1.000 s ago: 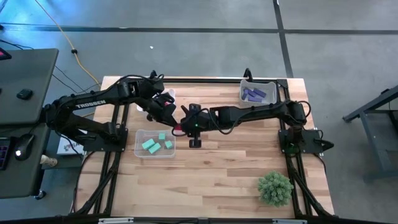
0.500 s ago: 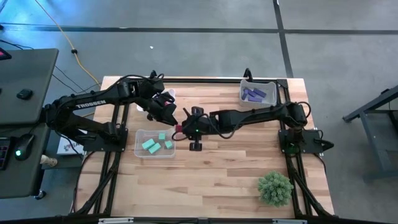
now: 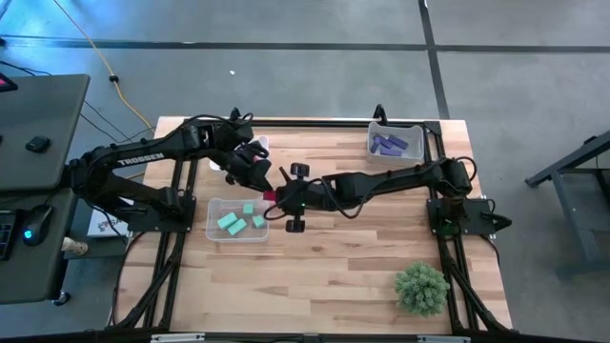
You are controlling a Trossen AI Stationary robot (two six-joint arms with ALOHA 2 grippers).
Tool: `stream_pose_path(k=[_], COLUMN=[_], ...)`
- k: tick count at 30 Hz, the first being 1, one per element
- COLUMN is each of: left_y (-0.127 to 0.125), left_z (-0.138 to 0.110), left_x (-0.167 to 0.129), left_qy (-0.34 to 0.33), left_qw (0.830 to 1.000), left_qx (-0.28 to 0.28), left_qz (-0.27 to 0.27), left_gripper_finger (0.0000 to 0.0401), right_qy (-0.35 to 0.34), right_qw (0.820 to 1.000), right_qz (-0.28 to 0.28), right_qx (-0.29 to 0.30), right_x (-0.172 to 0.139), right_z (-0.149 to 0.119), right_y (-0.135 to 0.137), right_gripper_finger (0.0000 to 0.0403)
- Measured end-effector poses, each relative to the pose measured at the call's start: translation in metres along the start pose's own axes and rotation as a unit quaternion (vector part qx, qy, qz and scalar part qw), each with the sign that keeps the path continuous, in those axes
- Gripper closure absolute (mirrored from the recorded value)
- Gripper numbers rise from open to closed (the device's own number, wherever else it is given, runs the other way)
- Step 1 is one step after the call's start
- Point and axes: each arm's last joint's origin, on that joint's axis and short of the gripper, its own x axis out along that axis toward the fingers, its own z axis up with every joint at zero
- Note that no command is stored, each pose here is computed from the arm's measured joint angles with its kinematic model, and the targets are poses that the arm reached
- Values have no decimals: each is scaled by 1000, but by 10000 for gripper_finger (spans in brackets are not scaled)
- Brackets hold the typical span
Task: Sort & place blocks by color
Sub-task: Put the red block into the white bin
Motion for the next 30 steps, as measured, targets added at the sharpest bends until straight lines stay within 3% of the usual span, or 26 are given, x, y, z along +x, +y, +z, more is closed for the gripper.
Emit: stream_pose_path(k=[10, 23, 30], left_y=[1, 1, 0], left_z=[3, 5, 2], left_x=[10, 13, 14], left_qy=[11, 13, 8], left_qw=[1000, 999, 996], left_qx=[9, 46, 87], left_qz=[11, 10, 18], left_gripper_finger=[332, 394, 400], right_qy=[-13, -16, -13], right_qw=[1000, 1000, 1000], right_qz=[-10, -6, -7], right_qx=[0, 4, 3], right_x=[3, 3, 3], right_z=[2, 3, 2], right_y=[-10, -12, -12], right_gripper_finger=[296, 296, 296])
